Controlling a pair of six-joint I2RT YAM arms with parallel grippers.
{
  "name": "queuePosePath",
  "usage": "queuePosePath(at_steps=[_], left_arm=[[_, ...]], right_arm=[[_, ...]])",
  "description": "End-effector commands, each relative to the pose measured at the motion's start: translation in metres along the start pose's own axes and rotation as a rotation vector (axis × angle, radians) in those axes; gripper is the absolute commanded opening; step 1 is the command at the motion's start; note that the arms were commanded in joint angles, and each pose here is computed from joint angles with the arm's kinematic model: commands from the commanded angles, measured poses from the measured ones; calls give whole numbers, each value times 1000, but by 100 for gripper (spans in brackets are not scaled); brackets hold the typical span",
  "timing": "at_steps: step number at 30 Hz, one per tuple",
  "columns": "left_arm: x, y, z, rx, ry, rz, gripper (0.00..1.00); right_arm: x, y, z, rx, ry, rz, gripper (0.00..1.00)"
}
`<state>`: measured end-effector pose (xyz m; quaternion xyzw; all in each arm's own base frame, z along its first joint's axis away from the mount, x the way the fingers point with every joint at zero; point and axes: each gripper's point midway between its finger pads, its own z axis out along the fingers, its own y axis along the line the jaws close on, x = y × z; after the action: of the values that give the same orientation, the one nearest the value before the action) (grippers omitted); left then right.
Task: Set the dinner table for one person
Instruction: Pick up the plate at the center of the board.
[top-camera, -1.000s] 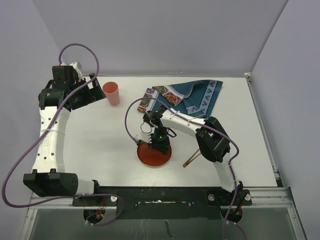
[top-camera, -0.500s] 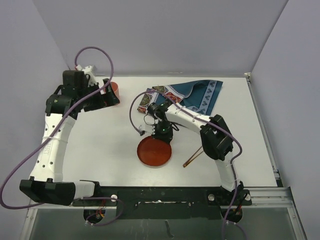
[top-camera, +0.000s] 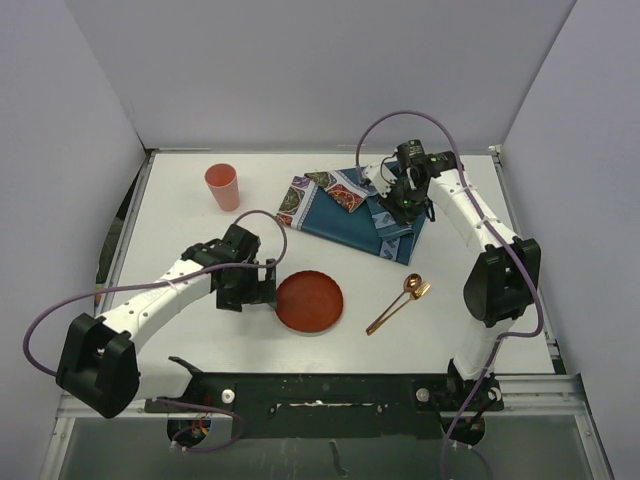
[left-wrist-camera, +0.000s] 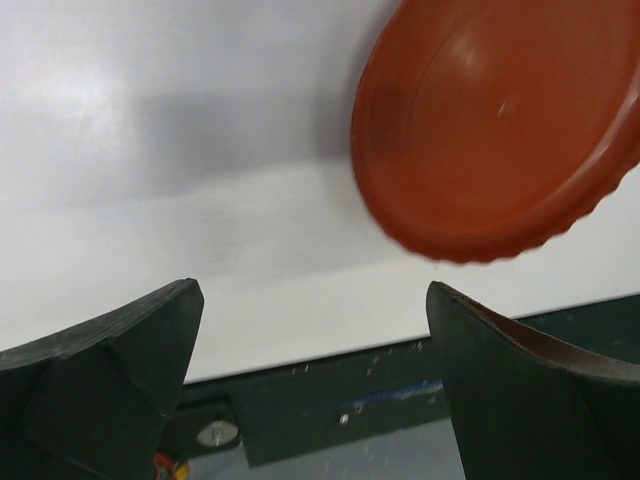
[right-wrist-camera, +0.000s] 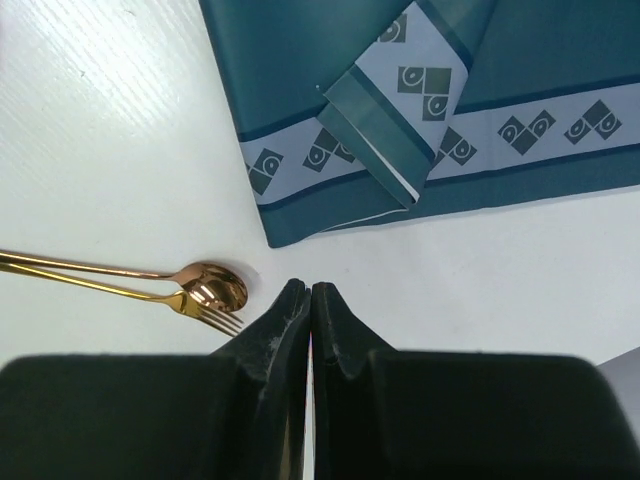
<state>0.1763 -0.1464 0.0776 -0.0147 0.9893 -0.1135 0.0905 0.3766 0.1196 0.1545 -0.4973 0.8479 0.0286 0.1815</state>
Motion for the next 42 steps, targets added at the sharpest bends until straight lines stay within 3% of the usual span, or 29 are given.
queuePosePath(at_steps=[1,6,11,17,19,20,22,23,24,29,33,38,42], left_arm=[[-70,-27,9,72,-256,-32,96],[-85,-49,33,159,-256,-38,94],[-84,-54,59,149,-199,-39,73],[-85,-53,71,136,-176,-26,70],[-84,-54,74,138,-167,-24,63],[-84,-55,74,144,-163,-23,57],[-82,-56,76,153,-152,-18,34],[-83,-57,76,154,-150,-14,10],[-82,-56,76,150,-145,-14,0],[-83,-49,68,108,-145,-2,0],[-113,-29,14,80,-276,-41,0],[-152,40,-79,14,-486,-225,0],[-151,108,-104,-122,-534,-433,0]], right_arm=[[-2,15,-11,-39,-44,-2,0],[3,20,-8,-50,-38,4,0],[7,21,-5,-61,-36,12,0],[4,19,-4,-64,-46,14,0],[2,18,-4,-65,-51,14,0],[1,18,-3,-65,-51,14,0],[1,17,-2,-64,-50,18,0],[1,17,-1,-65,-49,19,0],[1,16,0,-65,-47,20,0],[0,15,1,-65,-48,22,0],[0,15,2,-64,-50,18,0],[-1,15,4,-66,-56,15,0],[-2,15,4,-75,-64,11,0]])
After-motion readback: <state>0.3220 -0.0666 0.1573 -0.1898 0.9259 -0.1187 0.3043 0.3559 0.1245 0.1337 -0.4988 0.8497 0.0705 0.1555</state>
